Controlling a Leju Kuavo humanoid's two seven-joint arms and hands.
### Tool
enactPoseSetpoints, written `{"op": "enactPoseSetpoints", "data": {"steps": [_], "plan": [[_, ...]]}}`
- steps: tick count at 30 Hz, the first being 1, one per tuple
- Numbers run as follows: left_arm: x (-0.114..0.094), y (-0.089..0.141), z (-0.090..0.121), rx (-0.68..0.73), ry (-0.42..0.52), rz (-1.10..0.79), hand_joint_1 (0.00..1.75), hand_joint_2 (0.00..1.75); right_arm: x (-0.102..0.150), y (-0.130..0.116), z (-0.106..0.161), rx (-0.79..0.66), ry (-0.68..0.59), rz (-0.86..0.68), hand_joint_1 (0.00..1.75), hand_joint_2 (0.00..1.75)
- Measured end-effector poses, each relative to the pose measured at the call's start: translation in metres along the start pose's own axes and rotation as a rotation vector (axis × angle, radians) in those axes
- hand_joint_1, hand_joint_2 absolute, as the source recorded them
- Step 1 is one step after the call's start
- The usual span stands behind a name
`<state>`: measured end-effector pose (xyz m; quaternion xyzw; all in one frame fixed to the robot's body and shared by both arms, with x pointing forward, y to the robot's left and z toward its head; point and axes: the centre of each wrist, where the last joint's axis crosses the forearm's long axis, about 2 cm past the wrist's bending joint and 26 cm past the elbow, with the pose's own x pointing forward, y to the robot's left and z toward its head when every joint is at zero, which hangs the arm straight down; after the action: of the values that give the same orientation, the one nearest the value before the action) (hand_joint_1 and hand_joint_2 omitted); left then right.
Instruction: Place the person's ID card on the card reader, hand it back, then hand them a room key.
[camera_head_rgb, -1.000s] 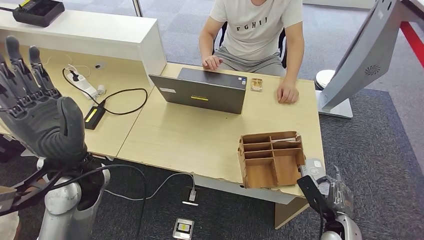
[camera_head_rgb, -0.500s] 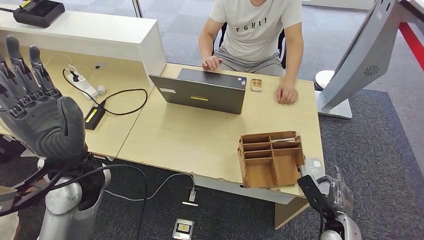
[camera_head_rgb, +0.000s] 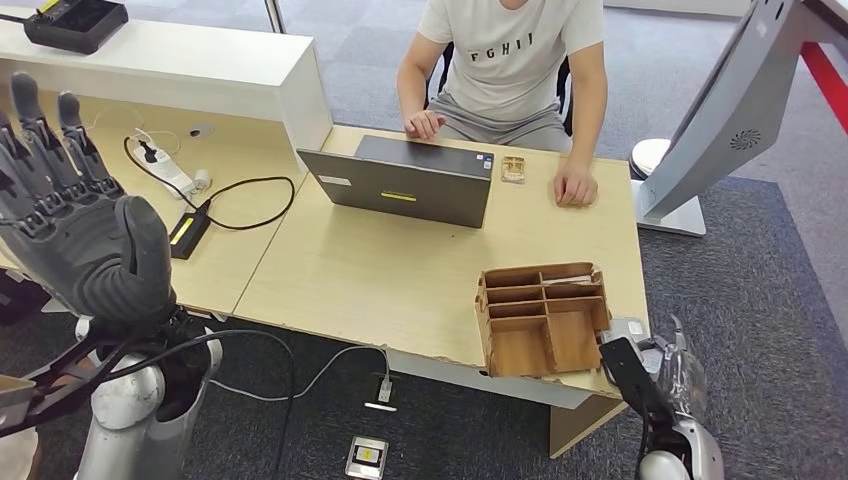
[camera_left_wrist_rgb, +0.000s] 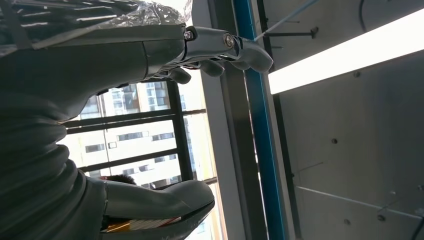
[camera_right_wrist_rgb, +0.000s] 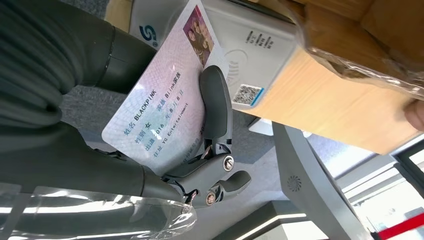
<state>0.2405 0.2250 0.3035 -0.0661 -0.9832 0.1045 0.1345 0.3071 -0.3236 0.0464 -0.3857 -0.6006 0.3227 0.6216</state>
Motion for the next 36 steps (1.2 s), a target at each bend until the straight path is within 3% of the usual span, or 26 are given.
{"op": "enactPoseSetpoints", "data": {"steps": [9,27,36], "plan": [[-0.001,-0.001,0.000,-0.011,0.001,0.028,0.00,1.75,0.026,-0.036,-0.022,-0.139,-0.102,0.033,1.75,1.75],[-0.011,-0.010,0.000,-0.043,0.007,0.119,0.00,1.75,0.105,-0.153,-0.106,-0.327,-0.303,0.172,1.75,1.75],[-0.016,-0.014,0.002,-0.046,0.008,0.147,0.00,1.75,0.146,-0.171,-0.138,-0.333,-0.349,0.172,1.75,1.75]]}}
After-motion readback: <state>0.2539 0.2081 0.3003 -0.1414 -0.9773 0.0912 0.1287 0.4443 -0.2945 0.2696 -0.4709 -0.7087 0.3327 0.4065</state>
